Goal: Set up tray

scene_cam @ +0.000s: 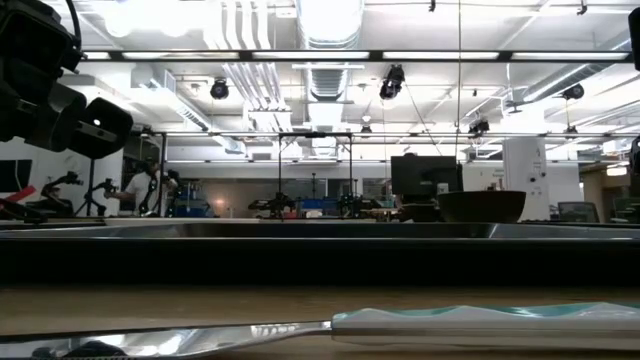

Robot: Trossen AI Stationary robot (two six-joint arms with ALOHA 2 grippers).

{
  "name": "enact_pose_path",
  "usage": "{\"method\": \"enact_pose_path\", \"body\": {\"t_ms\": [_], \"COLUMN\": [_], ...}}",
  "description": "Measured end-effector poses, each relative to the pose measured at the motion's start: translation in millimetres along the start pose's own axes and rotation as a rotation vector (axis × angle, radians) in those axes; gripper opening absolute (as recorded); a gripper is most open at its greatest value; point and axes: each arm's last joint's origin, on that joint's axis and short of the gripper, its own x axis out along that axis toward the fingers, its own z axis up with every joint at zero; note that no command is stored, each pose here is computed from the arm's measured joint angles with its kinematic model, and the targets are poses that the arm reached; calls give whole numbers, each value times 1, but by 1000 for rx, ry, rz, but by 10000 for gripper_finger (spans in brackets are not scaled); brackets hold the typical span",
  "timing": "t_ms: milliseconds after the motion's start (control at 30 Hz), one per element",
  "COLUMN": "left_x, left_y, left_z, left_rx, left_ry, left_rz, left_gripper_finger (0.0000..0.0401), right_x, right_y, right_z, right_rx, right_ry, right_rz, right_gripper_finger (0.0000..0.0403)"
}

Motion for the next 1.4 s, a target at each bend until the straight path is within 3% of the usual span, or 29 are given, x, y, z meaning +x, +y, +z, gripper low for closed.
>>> {"method": "enact_pose_path", "body": {"t_ms": [567, 700, 967, 1267, 1400], "left_x": [0, 1, 1, 1, 1], "left_y": [0, -1, -1, -1, -1], "left_z": [0, 6, 7, 7, 7], "left_rx": [4, 147, 155, 155, 156], "left_ry": [-1, -19, -20, -20, -22], "left_rz": [0, -1, -1, -1, 1], "left_gripper_finger": [79, 79, 79, 79, 79], "right_x": [0, 0, 0, 0, 0], "right_y": [0, 0, 0, 0, -3], "right_z": [0, 0, 2, 5, 7], "right_rx": [1, 0, 0, -65, -224], "right_ry": [0, -1, -15, -46, -63], "right_rz": [0, 0, 0, -4, -129], "right_gripper_finger": [68, 68, 68, 68, 68]}}
